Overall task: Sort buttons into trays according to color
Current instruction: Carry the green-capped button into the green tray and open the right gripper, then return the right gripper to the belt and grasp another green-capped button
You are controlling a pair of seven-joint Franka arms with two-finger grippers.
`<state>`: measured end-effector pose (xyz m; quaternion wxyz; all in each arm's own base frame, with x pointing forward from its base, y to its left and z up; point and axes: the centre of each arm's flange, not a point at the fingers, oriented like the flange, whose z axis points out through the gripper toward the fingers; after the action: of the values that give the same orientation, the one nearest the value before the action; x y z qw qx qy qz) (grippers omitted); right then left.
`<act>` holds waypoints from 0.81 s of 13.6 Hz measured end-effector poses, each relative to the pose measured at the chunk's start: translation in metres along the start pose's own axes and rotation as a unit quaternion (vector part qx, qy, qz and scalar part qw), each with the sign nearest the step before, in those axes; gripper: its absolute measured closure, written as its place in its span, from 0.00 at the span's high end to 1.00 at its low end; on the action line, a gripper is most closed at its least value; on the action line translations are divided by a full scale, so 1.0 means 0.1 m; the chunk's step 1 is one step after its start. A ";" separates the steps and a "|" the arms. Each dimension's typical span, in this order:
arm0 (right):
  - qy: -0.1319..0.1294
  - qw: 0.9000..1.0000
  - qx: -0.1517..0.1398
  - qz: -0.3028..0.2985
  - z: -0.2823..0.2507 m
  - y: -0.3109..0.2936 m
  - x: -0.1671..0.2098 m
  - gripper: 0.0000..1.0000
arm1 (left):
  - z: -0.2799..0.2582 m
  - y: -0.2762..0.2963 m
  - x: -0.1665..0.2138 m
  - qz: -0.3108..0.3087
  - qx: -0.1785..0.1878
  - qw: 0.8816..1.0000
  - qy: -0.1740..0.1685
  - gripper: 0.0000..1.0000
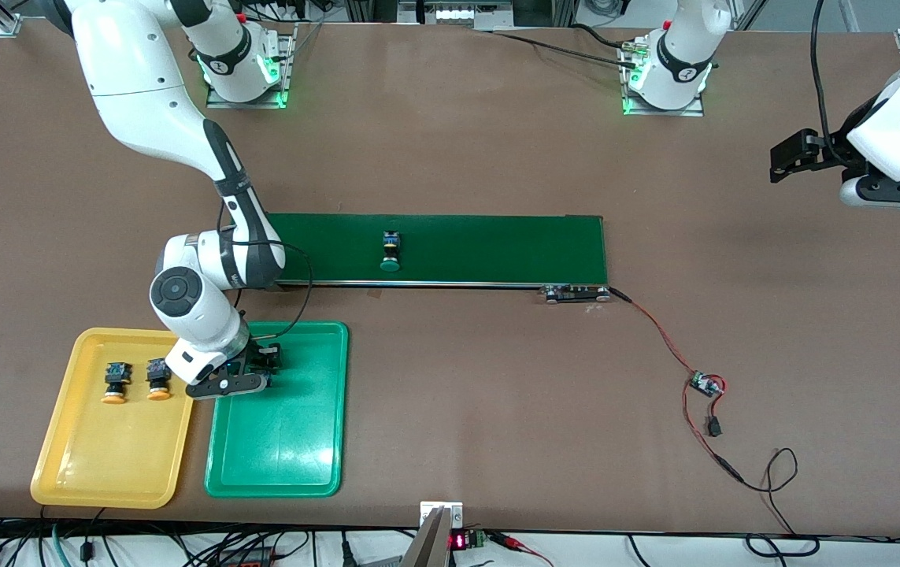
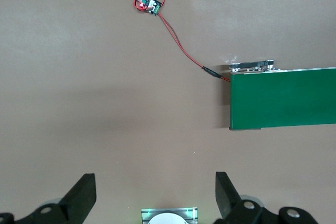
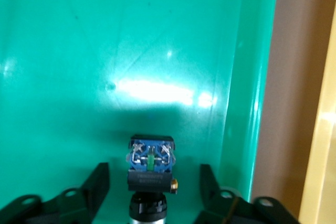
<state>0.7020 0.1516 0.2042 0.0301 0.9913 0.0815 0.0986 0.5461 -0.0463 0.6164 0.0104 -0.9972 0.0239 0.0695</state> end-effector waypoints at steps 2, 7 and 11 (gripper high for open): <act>-0.013 1.000 0.002 0.003 -0.17 -0.02 0.04 1.00 | 0.00 0.00 0.00 0.000 0.000 1.000 0.000 1.00; -0.100 0.995 0.011 0.024 -0.99 -0.63 -0.13 1.00 | 0.00 0.00 0.00 0.000 0.000 1.000 0.000 1.00; -0.162 0.986 -0.002 0.040 -1.31 -1.24 -0.56 1.00 | 0.00 0.00 0.00 0.000 0.000 1.000 0.000 1.00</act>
<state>0.6019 0.2704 0.3122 0.0408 0.9966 0.0357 -0.0621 0.5461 -0.0464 0.6166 0.0104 -0.9973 0.0240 0.0693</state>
